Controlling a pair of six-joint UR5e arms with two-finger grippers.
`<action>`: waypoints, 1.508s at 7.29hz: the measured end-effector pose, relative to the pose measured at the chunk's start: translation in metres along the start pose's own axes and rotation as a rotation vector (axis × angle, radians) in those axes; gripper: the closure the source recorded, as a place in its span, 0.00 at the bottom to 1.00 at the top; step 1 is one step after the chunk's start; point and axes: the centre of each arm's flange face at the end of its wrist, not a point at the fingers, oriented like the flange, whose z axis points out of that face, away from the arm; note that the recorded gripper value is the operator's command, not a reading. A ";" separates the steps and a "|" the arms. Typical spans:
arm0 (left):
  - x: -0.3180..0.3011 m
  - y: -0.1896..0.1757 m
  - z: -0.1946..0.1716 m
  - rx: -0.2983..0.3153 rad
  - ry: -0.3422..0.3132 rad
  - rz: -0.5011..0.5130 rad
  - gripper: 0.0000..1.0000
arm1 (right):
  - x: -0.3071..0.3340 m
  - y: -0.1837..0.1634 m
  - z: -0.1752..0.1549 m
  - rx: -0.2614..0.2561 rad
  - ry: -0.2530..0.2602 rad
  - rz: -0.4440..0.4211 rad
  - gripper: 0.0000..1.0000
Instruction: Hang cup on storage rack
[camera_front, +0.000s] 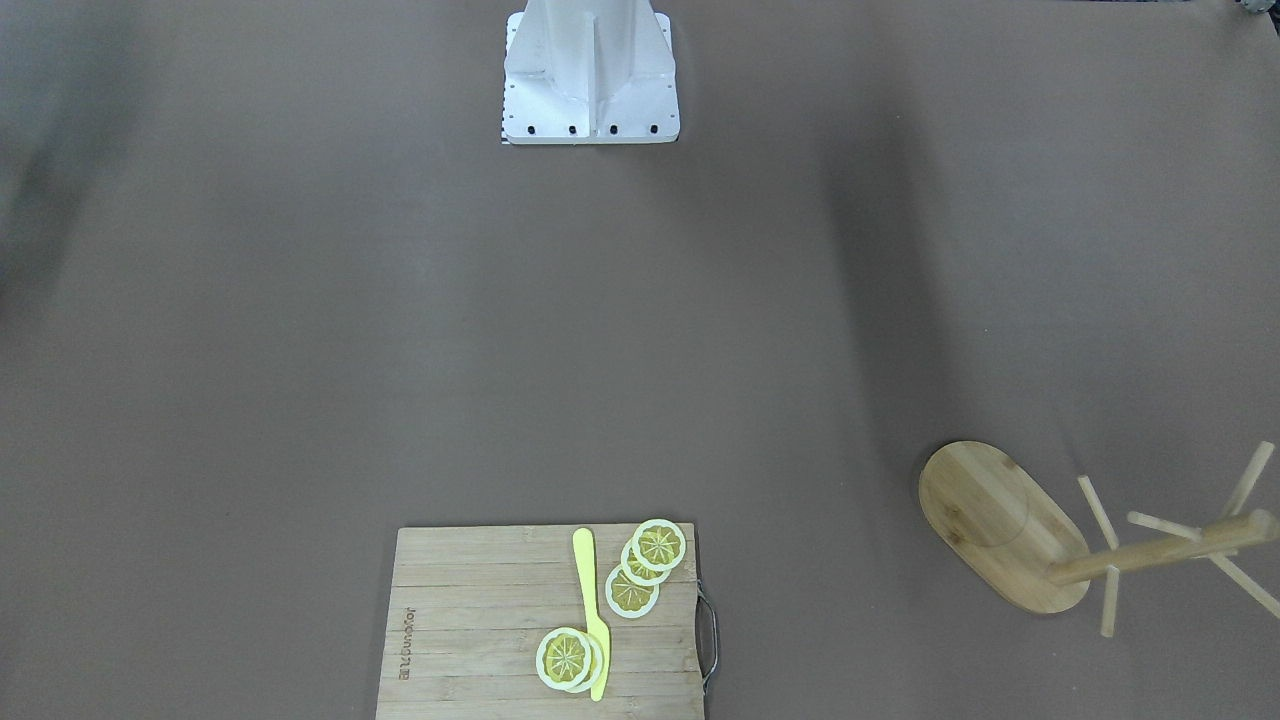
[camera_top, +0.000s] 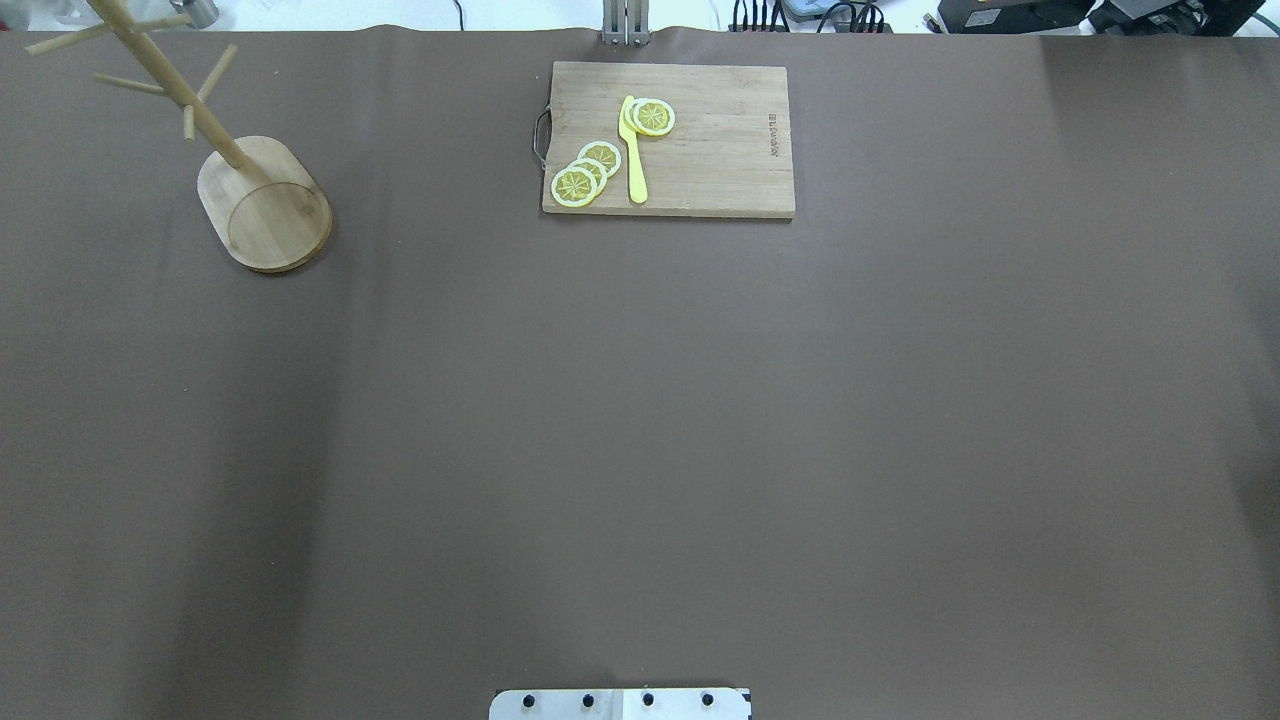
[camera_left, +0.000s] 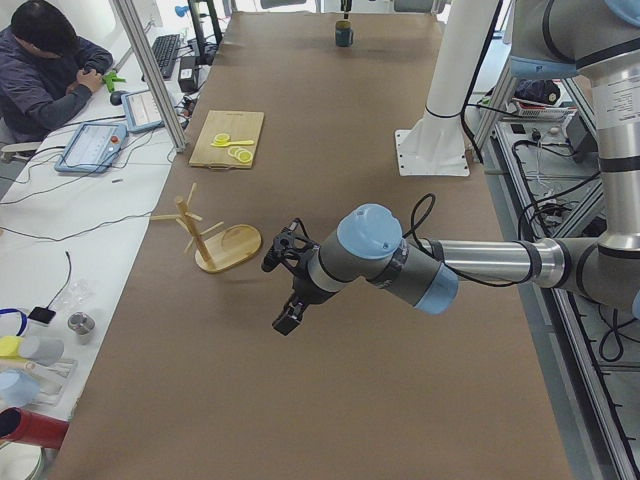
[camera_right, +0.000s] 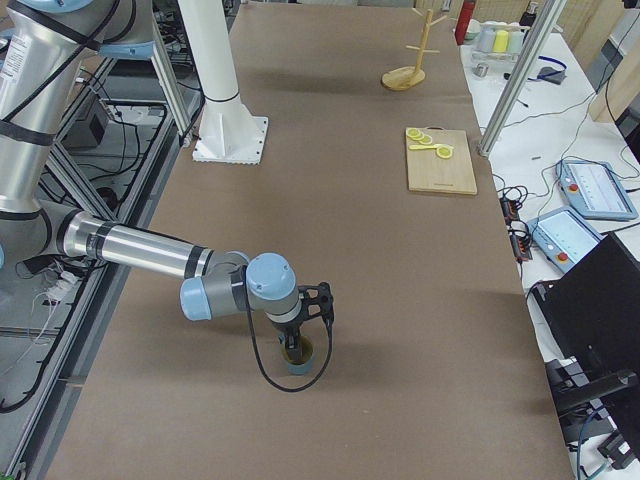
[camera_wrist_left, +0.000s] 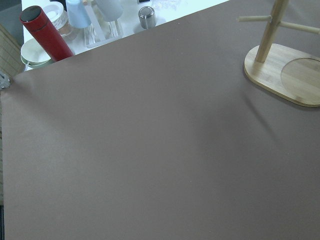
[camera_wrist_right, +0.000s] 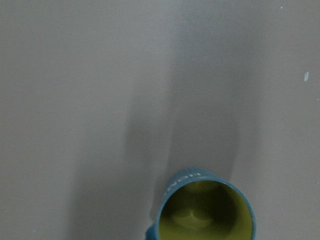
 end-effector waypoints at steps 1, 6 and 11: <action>0.001 -0.001 -0.001 0.004 0.000 0.004 0.01 | 0.017 0.012 0.014 0.005 0.010 -0.001 0.00; 0.002 0.003 -0.002 0.019 -0.003 0.020 0.01 | 0.039 -0.006 0.026 0.031 0.080 0.044 0.05; 0.001 0.004 -0.002 0.019 -0.004 0.019 0.01 | 0.050 0.011 0.038 0.038 0.079 0.114 0.43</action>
